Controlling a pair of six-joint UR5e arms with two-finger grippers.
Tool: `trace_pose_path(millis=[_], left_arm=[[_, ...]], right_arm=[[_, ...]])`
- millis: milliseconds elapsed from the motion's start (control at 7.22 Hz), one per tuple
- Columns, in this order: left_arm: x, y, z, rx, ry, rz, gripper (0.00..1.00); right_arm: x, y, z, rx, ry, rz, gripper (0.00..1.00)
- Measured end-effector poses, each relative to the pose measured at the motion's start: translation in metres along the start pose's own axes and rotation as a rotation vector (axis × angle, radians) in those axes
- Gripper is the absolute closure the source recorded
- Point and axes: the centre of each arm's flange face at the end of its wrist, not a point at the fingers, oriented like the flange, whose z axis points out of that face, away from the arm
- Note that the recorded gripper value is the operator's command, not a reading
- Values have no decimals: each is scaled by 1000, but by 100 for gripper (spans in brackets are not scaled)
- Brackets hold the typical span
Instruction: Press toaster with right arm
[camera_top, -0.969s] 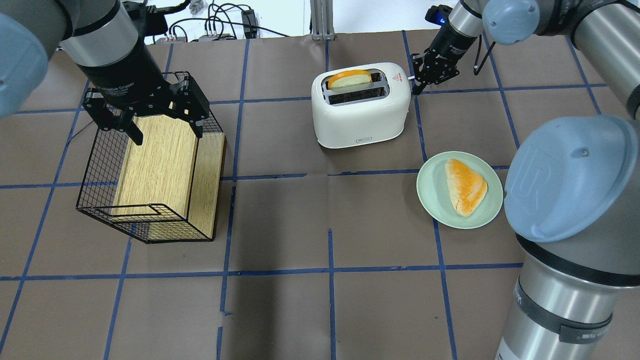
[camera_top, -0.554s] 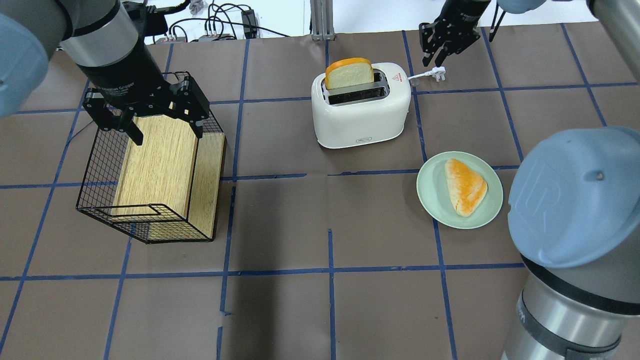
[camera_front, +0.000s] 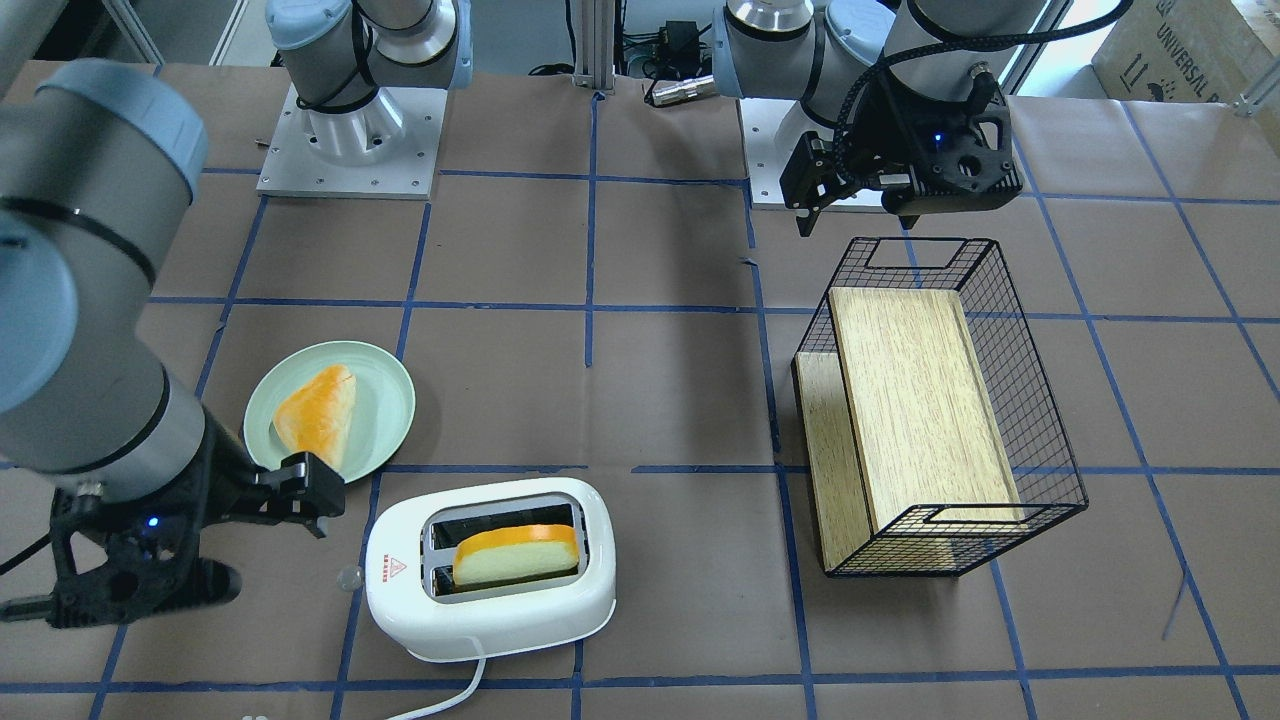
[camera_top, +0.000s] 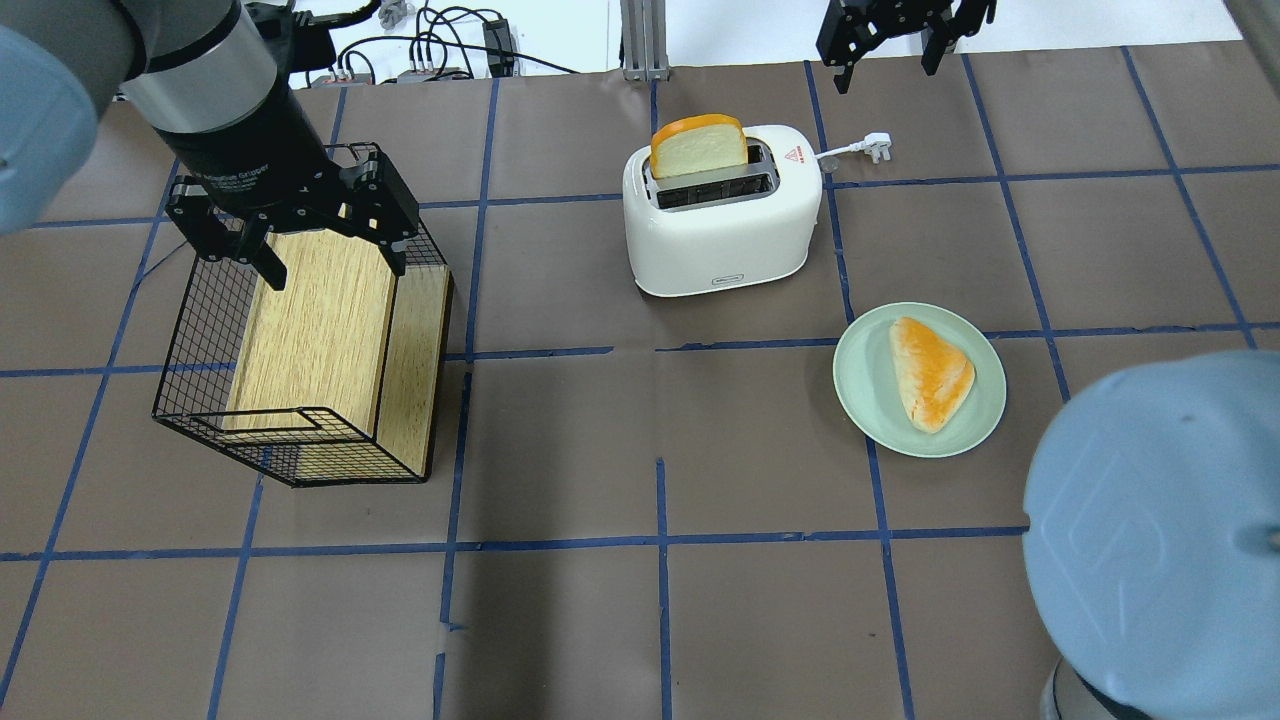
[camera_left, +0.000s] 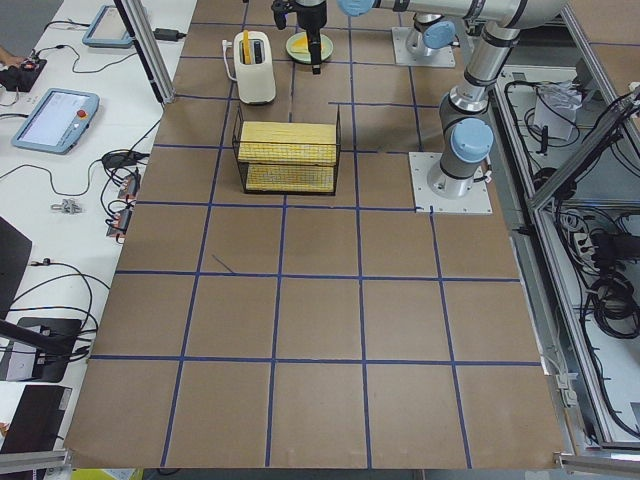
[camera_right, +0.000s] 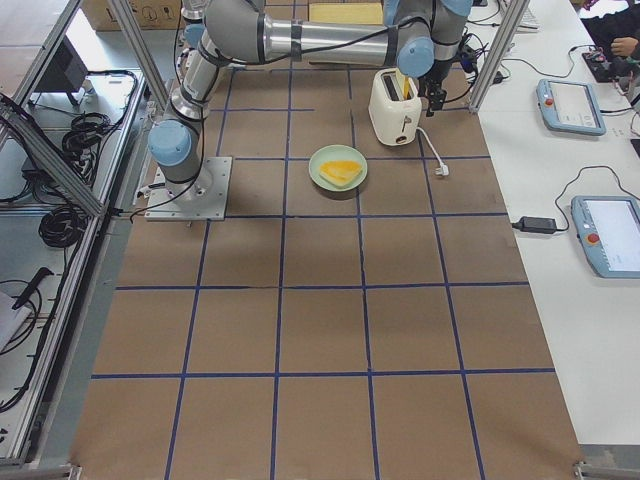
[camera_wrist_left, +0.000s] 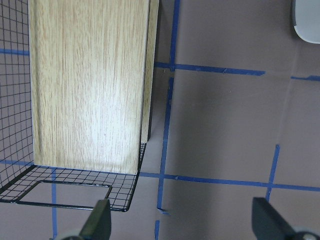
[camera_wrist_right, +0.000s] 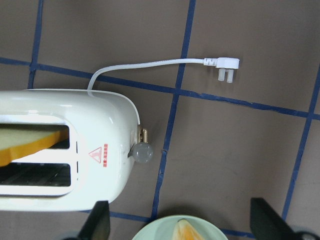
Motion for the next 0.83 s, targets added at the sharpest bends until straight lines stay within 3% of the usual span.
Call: trace_pose_path(millis=[554, 831], left_arm=[[0, 0, 0, 0, 0, 0, 0], [0, 0, 0, 0, 0, 0, 0]], right_arm=[[-18, 115, -29, -37, 34, -8, 0], [-14, 152, -31, -74, 35, 16, 0]])
